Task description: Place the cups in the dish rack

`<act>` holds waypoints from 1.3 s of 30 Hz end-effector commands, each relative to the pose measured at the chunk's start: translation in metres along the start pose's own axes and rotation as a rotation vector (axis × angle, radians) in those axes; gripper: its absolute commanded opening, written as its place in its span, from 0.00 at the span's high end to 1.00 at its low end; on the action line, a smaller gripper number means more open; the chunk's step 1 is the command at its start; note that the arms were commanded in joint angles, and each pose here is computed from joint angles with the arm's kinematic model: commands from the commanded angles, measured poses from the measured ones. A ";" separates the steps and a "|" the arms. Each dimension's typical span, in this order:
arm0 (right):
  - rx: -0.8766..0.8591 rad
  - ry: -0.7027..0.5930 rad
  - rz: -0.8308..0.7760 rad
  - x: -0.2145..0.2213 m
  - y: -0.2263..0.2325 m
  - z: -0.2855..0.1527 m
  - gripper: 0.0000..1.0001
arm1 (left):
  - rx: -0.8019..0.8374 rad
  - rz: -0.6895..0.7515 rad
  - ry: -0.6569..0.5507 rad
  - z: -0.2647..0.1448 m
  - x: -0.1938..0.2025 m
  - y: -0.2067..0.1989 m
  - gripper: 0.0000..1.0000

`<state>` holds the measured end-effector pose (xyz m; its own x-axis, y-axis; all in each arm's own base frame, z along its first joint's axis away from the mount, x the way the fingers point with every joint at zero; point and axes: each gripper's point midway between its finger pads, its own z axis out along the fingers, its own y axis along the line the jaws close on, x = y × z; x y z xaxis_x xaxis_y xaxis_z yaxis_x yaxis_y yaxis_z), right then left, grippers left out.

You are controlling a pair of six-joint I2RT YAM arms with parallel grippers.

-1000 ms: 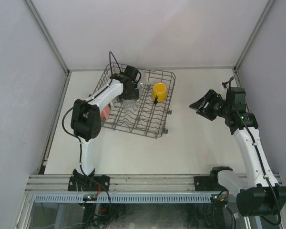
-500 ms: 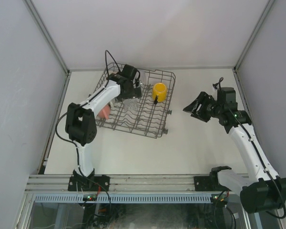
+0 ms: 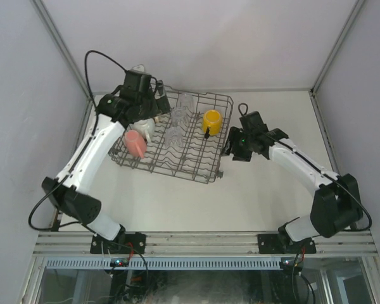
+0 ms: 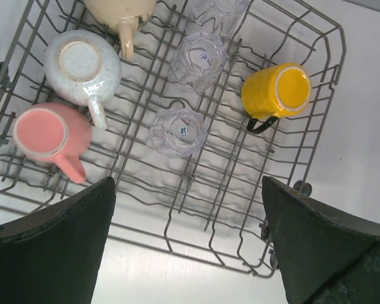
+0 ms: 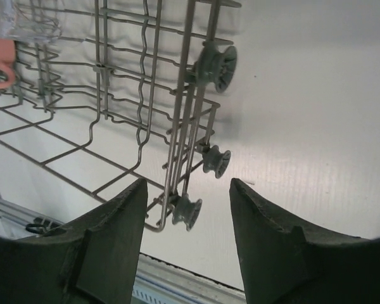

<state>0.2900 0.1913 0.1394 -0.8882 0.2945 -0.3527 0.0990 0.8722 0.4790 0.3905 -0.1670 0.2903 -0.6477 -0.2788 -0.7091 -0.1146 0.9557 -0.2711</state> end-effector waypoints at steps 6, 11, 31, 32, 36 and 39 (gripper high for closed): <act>0.162 -0.052 -0.122 -0.014 0.022 0.040 0.49 | 0.048 -0.026 -0.051 -0.056 0.010 0.026 0.00; 0.297 -0.049 -0.142 -0.016 0.010 0.063 0.57 | 0.037 -0.047 -0.070 -0.066 0.011 0.040 0.00; 0.471 -0.173 0.027 -0.137 -0.083 0.067 1.00 | 0.019 -0.070 -0.111 -0.078 -0.004 0.066 0.00; 0.477 -0.182 0.035 -0.143 -0.088 0.063 1.00 | 0.019 -0.070 -0.114 -0.077 -0.005 0.066 0.00; 0.498 -0.211 0.065 -0.162 -0.107 0.047 1.00 | 0.021 -0.068 -0.108 -0.071 -0.009 0.063 0.00; 0.503 -0.226 0.090 -0.171 -0.119 0.038 1.00 | 0.035 -0.070 -0.101 -0.066 -0.011 0.058 0.00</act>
<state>0.4059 0.1172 0.0698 -0.9147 0.1398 -0.3792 0.1281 0.9902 0.0561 0.3294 -0.0956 0.2998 -0.6030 -0.3506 -0.7166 -0.1818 0.9350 -0.3045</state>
